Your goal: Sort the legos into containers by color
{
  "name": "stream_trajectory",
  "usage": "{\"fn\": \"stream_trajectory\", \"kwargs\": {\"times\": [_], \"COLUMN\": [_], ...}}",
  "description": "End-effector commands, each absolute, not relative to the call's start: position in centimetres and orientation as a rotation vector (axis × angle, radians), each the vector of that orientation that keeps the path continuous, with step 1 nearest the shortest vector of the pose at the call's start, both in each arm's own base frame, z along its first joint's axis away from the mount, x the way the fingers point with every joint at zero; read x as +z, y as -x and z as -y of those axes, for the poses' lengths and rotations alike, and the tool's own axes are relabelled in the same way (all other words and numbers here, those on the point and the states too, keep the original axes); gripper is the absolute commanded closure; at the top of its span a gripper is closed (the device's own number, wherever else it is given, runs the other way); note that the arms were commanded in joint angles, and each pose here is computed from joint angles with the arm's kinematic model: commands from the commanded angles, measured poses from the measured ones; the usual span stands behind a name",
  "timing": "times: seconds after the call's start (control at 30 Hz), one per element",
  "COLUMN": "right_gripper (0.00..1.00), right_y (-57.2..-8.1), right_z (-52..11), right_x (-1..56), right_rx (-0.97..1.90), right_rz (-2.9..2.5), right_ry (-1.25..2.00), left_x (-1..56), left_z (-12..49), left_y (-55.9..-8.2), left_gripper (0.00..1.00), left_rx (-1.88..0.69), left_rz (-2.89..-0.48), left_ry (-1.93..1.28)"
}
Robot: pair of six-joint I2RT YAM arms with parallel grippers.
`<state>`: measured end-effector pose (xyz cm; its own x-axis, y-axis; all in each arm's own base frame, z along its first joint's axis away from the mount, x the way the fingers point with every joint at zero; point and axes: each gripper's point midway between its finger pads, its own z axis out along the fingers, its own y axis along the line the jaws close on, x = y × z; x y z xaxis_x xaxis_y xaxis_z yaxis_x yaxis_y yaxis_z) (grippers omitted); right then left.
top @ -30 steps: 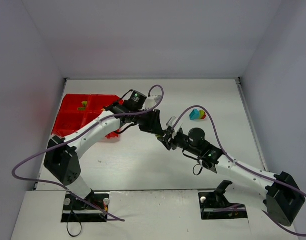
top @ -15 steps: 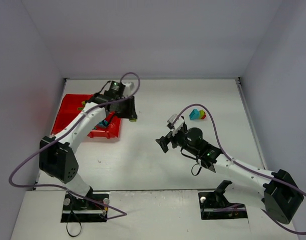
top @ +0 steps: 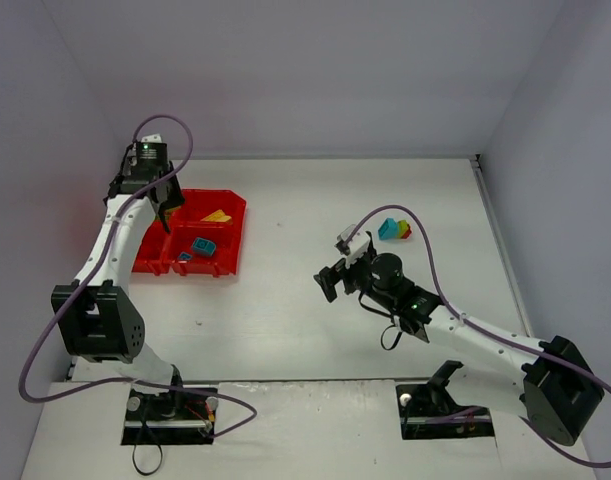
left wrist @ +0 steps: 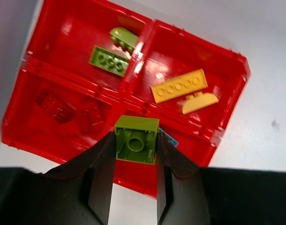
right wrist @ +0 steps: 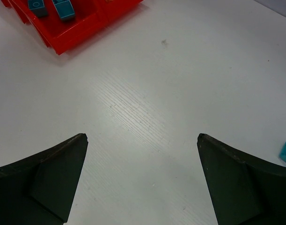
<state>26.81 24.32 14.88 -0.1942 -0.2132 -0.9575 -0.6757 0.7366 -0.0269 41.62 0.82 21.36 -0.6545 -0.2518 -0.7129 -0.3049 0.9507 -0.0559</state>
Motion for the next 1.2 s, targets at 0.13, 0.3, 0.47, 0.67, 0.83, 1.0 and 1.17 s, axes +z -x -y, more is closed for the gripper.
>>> {"fn": "stream_trajectory", "kwargs": {"times": [0.13, 0.3, 0.47, 0.67, 0.83, 1.0, 1.17], "right_gripper": [0.0, 0.0, 0.0, 0.0, 0.0, 0.0, 0.0], "right_y": [-28.6, -28.9, -30.1, -30.9, -32.0, -31.3, -31.3], "right_z": [-24.7, -24.5, -23.2, -23.1, -22.0, -20.7, -19.1], "right_x": [18.7, 18.8, 18.4, 17.9, 17.3, 19.2, 19.1], "right_rx": [0.496, 0.493, 0.435, 0.406, 0.39, 0.393, 0.383], "right_rz": [-1.678, -1.691, -1.729, -1.751, -1.834, -1.77, -1.767], "right_ry": [0.606, 0.573, 0.448, 0.444, 0.359, 0.318, 0.269], "left_x": [24.8, 24.5, 24.3, 23.8, 23.8, 24.1, 24.5], "left_z": [-2.7, -3.3, -3.9, -4.0, -4.1, -4.9, -6.3], "left_y": [-44.0, -43.8, -43.7, -43.9, -44.2, -44.3, -44.9], "left_gripper": [1.0, 1.0, 1.0, 1.0, 1.0, 1.0, 1.0], "left_rx": [0.108, 0.107, 0.121, 0.127, 0.124, 0.13, 0.148], "left_rz": [-2.177, -2.179, -2.176, -2.179, -2.172, -2.157, -2.121], "left_ry": [0.412, 0.423, 0.431, 0.433, 0.438, 0.464, 0.51]}}
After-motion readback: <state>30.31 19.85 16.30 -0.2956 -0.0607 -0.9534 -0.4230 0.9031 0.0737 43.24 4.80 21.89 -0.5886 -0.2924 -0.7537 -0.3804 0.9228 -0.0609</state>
